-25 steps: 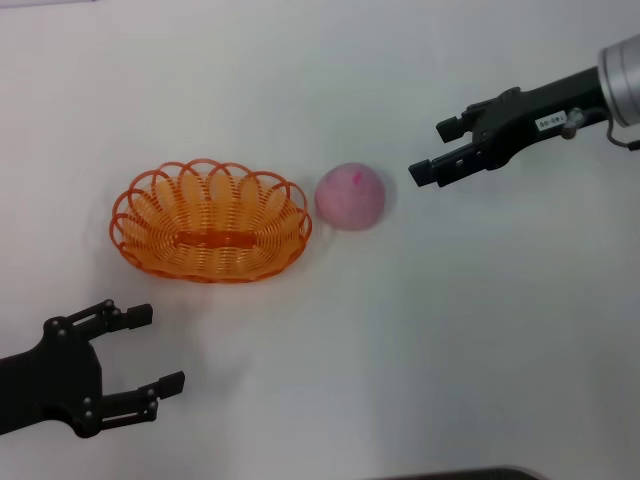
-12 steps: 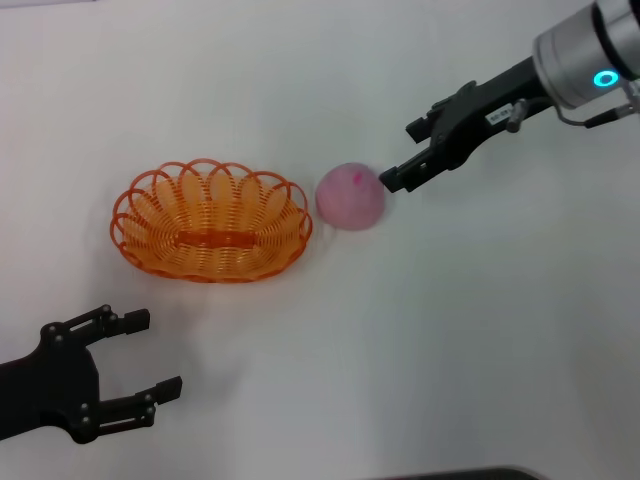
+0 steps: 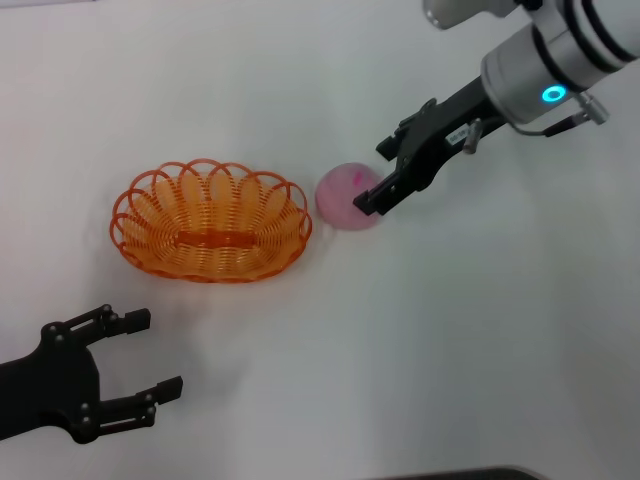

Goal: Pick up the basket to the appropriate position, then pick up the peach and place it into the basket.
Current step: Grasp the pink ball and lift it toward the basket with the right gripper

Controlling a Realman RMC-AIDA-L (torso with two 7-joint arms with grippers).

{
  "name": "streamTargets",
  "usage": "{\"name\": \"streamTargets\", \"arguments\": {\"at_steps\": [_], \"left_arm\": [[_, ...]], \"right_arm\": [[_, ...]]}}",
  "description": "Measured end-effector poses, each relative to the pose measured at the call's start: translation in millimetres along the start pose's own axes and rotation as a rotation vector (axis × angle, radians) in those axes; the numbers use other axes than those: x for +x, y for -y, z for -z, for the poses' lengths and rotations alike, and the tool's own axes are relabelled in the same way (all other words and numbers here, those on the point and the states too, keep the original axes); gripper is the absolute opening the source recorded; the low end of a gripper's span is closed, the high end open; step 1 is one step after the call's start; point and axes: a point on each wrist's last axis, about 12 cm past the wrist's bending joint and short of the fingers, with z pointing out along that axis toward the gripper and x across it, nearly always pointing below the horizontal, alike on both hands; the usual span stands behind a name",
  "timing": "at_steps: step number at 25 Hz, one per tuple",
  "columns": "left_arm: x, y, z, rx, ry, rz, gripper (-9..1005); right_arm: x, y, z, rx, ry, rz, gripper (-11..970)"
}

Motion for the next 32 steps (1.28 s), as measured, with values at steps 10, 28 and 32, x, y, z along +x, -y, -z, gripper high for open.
{"name": "streamTargets", "arguments": {"at_steps": [10,28,32], "left_arm": [[0,1.4,-1,0.008,0.009,0.004,851],[0,2.4,0,0.009,0.013,0.009,846],[0,2.6,-1,0.010,0.012,0.011,845]], "right_arm": [[-4,-1.1,-18,0.025,-0.020,0.023,856],[-6,-2.1,-32,0.041,-0.012,0.031,852],[-6,-3.0,-33,0.038,-0.023,0.029,851]]}}
